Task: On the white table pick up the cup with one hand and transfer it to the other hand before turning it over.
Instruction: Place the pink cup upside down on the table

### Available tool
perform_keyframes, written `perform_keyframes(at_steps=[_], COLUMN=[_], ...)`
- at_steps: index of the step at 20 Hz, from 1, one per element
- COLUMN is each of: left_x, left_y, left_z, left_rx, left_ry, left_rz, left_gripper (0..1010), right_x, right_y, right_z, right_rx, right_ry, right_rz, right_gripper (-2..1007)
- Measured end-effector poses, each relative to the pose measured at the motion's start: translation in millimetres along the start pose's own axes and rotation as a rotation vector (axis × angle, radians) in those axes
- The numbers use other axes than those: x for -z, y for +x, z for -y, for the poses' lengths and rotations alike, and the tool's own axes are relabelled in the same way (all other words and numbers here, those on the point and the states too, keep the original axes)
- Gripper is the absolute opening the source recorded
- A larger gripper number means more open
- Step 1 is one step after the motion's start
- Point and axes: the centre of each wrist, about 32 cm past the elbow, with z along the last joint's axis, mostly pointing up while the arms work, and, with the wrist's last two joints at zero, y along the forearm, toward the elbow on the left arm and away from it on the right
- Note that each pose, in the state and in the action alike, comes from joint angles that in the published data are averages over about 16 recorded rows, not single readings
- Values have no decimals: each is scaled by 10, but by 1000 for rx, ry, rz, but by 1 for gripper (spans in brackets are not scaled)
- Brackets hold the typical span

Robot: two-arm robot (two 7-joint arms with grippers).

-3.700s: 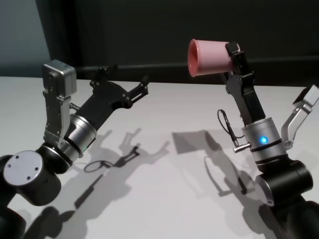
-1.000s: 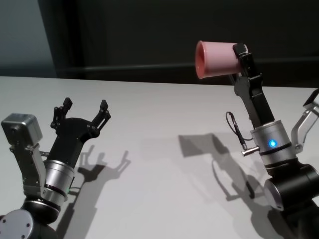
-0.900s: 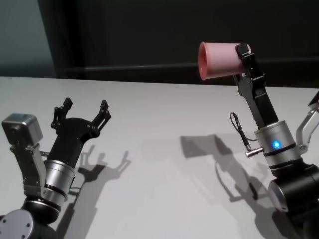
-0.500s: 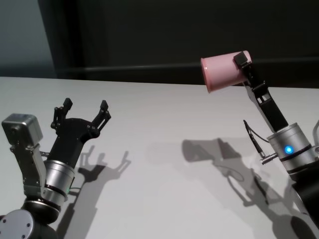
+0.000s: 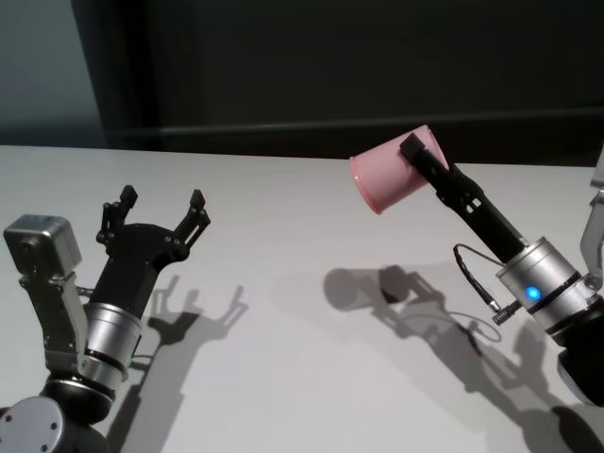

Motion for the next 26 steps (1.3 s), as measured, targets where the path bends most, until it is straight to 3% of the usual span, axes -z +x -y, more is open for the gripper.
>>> perform_keyframes(at_steps=[9, 14, 19, 26], left_x=[-1, -1, -1, -1], left_y=[-1, -1, -1, -1], left_z=[2, 2, 2, 2], left_rx=[0, 0, 0, 1], left_ry=[0, 0, 0, 0], left_rz=[0, 1, 1, 1], left_gripper=[1003, 1003, 1003, 1003], right_x=[-50, -67, -81, -73], right_y=[-126, -209, -266, -267], right_z=[-138, -230, -306, -375], right_rx=[-10, -30, -48, -57], right_ry=[-222, -325, -401, -467], right_rz=[270, 417, 537, 649], right_gripper=[756, 756, 756, 756])
